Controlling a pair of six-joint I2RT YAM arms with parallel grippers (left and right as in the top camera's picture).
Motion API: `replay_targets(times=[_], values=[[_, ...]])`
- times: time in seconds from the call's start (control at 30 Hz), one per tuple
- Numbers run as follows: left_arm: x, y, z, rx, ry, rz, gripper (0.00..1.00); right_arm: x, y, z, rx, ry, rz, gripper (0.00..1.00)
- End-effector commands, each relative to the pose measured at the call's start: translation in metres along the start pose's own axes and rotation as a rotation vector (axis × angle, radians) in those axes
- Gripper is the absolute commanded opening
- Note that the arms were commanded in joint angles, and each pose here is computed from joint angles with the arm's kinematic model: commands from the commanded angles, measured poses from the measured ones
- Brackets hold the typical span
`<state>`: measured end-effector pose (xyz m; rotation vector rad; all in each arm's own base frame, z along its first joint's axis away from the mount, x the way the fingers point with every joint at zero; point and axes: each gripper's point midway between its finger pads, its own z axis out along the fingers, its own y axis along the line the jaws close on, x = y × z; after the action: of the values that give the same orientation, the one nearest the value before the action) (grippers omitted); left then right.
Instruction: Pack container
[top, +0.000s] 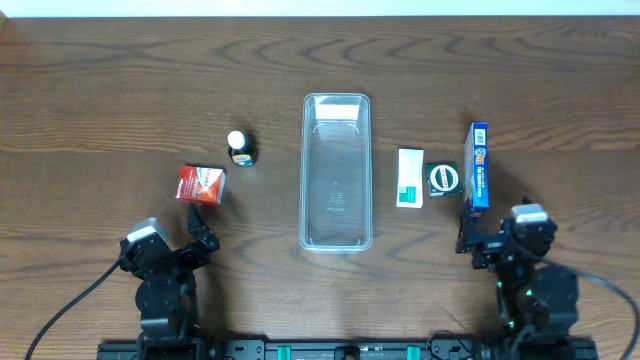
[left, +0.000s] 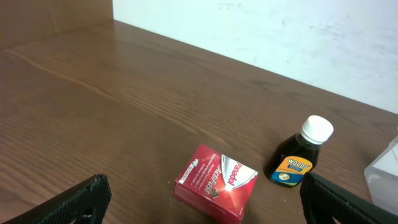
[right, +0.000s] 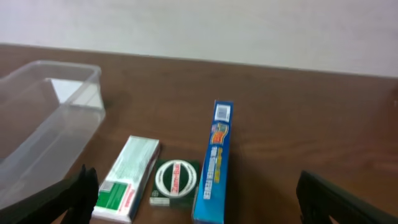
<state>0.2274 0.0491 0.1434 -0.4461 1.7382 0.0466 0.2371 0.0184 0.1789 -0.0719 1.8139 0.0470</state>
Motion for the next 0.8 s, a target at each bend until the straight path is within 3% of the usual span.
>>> replay_targets(times=[0.0,0.27,0.43,0.5,0.6,0.77], values=[[0.011,0.004,0.003,-0.013,0.022,0.010,0.98,-0.030,-0.003,-0.002,0.014,0.055,0.029,0.99],[0.011,0.004,0.003,-0.013,0.023,0.010,0.98,-0.067,-0.003,0.034,0.018,0.415,0.018,0.99],[0.011,0.004,0.003,-0.013,0.022,0.010,0.98,-0.084,0.014,0.067,-0.068,0.541,0.090,0.99],[0.011,0.004,0.003,-0.013,0.022,0.010,0.98,-0.077,0.011,0.081,-0.049,0.589,0.097,0.99],[0.011,0.004,0.003,-0.013,0.023,0.010,0.98,-0.053,-0.012,0.097,0.091,0.667,0.135,0.81],[0.011,0.004,0.003,-0.013,0.022,0.010,0.98,0.001,-0.031,0.113,0.211,0.848,0.211,0.74]])
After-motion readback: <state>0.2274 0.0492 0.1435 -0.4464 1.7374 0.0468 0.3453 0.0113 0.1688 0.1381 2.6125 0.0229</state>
